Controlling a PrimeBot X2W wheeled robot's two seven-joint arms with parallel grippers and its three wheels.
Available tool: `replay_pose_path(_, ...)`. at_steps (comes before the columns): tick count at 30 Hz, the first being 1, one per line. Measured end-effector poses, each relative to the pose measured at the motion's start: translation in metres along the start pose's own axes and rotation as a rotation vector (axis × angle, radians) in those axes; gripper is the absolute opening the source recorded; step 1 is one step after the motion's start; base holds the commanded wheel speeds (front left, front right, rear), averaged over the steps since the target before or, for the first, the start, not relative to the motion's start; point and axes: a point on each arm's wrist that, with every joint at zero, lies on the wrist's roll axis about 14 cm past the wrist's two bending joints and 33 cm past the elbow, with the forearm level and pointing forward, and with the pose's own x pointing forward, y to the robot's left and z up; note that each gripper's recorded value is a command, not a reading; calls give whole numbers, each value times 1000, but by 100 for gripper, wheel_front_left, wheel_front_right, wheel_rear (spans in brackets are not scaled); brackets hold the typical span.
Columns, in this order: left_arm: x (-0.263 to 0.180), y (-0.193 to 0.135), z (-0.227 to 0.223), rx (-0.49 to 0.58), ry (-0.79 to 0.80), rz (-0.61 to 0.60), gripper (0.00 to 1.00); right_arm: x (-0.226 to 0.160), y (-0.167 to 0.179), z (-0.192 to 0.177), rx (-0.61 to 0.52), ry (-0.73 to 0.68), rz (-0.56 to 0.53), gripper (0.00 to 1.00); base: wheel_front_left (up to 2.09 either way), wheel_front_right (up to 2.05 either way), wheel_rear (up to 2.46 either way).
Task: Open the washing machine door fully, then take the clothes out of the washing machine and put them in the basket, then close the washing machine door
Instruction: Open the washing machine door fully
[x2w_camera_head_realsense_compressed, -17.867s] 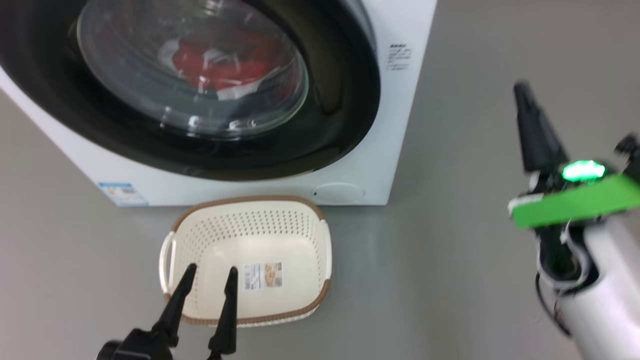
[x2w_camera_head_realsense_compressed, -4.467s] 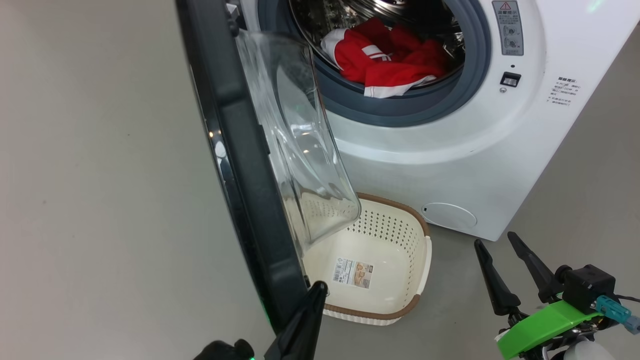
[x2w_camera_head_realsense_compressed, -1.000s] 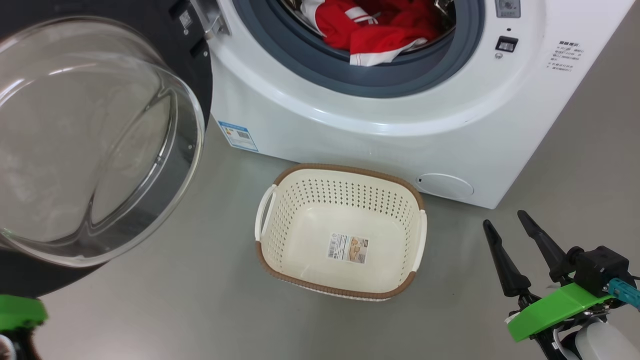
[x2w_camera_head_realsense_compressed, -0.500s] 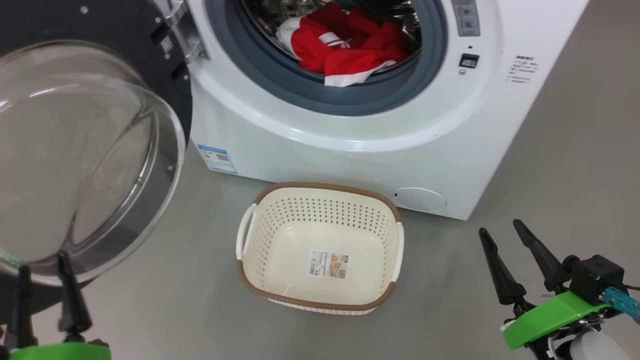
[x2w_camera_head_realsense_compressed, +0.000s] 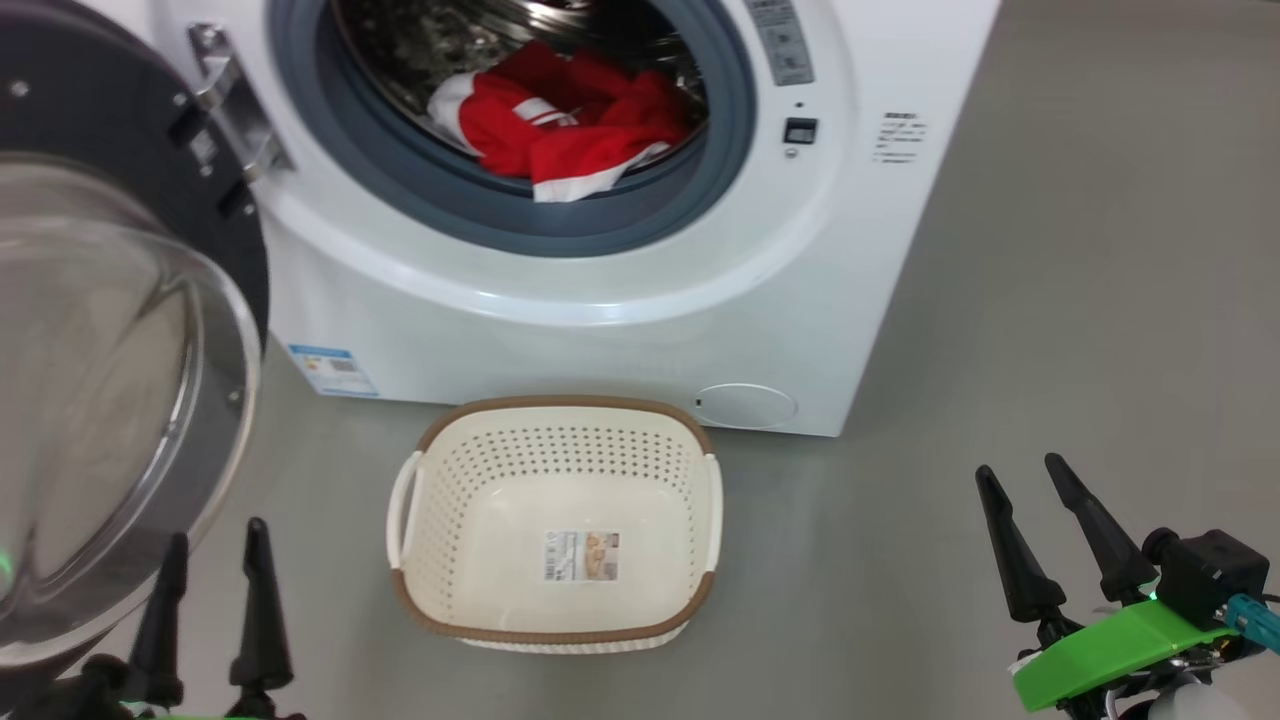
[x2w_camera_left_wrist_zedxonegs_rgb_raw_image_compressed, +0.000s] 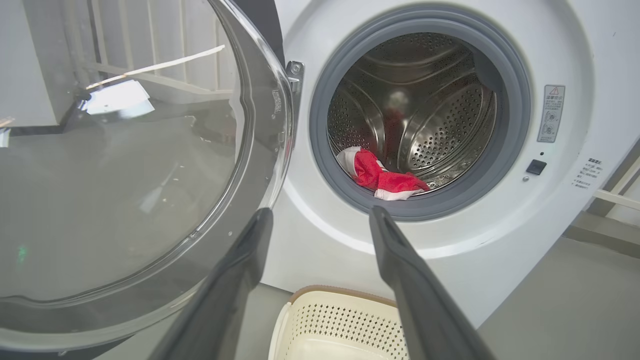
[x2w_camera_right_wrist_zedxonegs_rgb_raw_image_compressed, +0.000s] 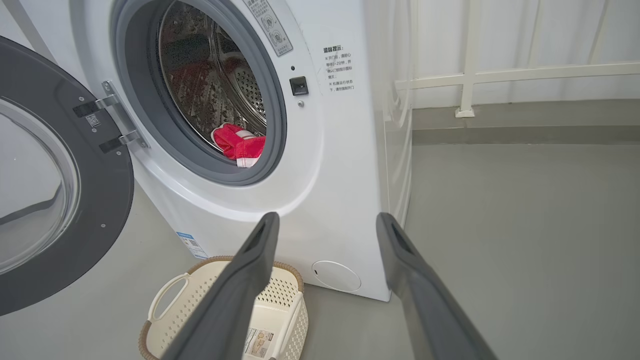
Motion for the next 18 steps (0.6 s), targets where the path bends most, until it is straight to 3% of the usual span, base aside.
replay_pose_path(7,5,-51,-15,-6,45,-166,100,-25,-25,6,19,-28,-101,100,0,0,0)
replay_pose_path(18,4,-96,-38,-37,116,-309,100,-63,-59,17,22,-69,-237,100,0,0,0)
